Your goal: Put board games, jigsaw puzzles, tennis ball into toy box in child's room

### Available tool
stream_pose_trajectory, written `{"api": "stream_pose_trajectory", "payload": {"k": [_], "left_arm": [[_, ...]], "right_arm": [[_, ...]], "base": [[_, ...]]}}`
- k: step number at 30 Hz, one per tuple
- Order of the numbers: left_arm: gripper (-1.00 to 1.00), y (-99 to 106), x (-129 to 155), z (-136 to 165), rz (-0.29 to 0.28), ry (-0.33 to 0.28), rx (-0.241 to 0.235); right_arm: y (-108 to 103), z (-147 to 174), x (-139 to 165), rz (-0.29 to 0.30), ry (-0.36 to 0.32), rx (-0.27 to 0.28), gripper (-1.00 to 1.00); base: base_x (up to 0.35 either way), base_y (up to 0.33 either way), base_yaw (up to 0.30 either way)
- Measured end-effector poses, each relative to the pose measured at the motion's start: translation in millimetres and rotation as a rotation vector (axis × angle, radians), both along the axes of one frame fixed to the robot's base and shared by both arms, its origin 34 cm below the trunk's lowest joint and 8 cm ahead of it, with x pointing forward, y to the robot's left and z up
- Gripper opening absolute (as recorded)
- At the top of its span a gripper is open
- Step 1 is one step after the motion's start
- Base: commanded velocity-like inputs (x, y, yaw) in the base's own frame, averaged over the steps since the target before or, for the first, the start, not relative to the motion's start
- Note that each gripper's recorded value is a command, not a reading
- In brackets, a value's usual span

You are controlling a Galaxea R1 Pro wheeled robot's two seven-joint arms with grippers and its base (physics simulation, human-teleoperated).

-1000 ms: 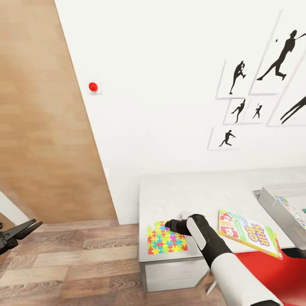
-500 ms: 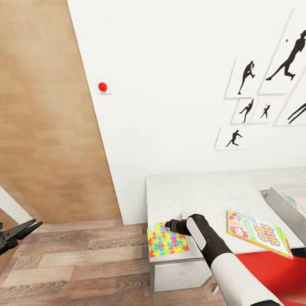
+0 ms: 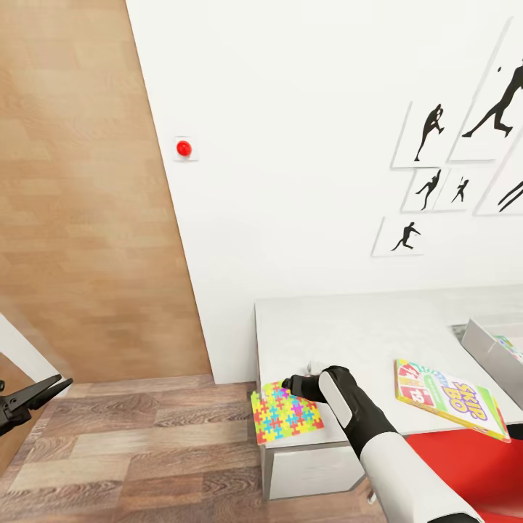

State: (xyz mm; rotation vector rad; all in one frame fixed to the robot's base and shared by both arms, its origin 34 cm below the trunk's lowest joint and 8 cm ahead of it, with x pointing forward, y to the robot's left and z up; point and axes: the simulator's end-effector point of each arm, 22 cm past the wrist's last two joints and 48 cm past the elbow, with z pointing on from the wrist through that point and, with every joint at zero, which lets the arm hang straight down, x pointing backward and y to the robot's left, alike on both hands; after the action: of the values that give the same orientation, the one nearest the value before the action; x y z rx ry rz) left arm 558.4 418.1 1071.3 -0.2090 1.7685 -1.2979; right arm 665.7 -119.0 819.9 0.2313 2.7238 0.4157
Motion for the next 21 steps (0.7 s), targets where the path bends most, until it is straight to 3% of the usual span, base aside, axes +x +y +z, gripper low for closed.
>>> {"api": "stream_pose_trajectory", "payload": {"k": [21], "left_arm": [[1.00,0.4,-0.4,-0.2,0.001,0.001,0.000]], "right_arm": [[-0.7,-0.1,0.2,0.002,-0.001,-0.004,1.00]], "base": [[0.000,0.061,0.000]]}}
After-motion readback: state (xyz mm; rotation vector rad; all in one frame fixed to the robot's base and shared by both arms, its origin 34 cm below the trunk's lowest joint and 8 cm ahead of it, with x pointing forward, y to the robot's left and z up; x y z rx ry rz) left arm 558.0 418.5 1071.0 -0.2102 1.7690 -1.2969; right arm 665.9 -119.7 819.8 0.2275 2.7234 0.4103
